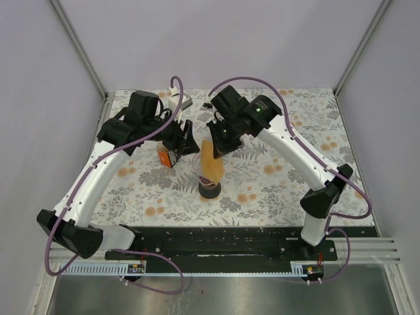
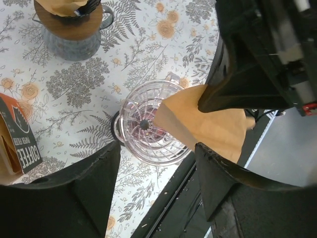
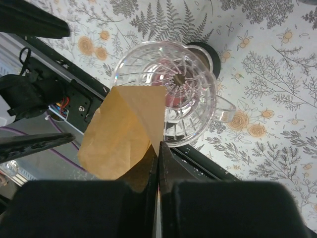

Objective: Place the coffee filter in the dripper

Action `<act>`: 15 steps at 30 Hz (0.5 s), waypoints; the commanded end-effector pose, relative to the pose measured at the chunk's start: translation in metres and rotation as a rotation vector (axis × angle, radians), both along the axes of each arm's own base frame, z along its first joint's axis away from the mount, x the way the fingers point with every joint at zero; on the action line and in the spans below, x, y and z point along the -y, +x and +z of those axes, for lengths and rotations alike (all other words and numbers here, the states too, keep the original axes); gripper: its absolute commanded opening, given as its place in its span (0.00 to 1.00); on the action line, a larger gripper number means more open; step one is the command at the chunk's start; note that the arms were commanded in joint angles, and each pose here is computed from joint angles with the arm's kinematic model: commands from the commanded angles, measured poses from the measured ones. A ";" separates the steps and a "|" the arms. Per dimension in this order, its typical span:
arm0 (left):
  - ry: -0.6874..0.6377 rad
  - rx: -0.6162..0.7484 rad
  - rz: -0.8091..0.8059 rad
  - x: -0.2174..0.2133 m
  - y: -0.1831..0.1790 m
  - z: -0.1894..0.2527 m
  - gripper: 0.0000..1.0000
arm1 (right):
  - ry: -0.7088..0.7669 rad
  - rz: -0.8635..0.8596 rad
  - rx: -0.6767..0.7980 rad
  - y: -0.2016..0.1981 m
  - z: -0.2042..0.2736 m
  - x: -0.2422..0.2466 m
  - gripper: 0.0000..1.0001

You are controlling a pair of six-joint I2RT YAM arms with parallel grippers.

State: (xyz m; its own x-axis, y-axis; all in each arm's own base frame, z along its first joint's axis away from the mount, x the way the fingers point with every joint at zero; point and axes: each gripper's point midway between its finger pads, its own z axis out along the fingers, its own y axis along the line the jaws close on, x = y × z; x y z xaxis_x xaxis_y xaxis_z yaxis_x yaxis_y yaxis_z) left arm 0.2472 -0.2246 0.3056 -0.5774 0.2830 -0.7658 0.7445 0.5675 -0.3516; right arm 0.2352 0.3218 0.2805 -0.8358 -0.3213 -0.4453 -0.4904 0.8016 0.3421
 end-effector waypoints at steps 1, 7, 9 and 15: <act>0.018 0.041 0.030 0.002 0.018 -0.008 0.65 | -0.006 -0.014 0.007 0.018 -0.012 0.007 0.00; 0.051 0.000 0.032 0.003 0.023 -0.028 0.64 | 0.014 -0.015 -0.012 0.025 -0.025 0.001 0.00; 0.046 0.006 0.032 0.004 0.024 -0.026 0.65 | 0.014 -0.020 -0.009 0.028 -0.027 0.000 0.00; 0.038 0.054 0.050 0.004 0.032 -0.013 0.69 | -0.038 -0.037 -0.004 0.040 -0.040 -0.002 0.00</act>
State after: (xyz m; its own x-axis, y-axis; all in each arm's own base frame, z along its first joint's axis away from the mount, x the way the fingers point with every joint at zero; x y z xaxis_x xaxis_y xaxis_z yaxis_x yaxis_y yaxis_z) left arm 0.2659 -0.2266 0.2685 -0.6273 0.3110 -0.7140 0.7059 0.6143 -0.3526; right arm 0.2624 0.3155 0.2431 -0.8645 -0.2983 -0.4046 -0.4422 0.8340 0.3300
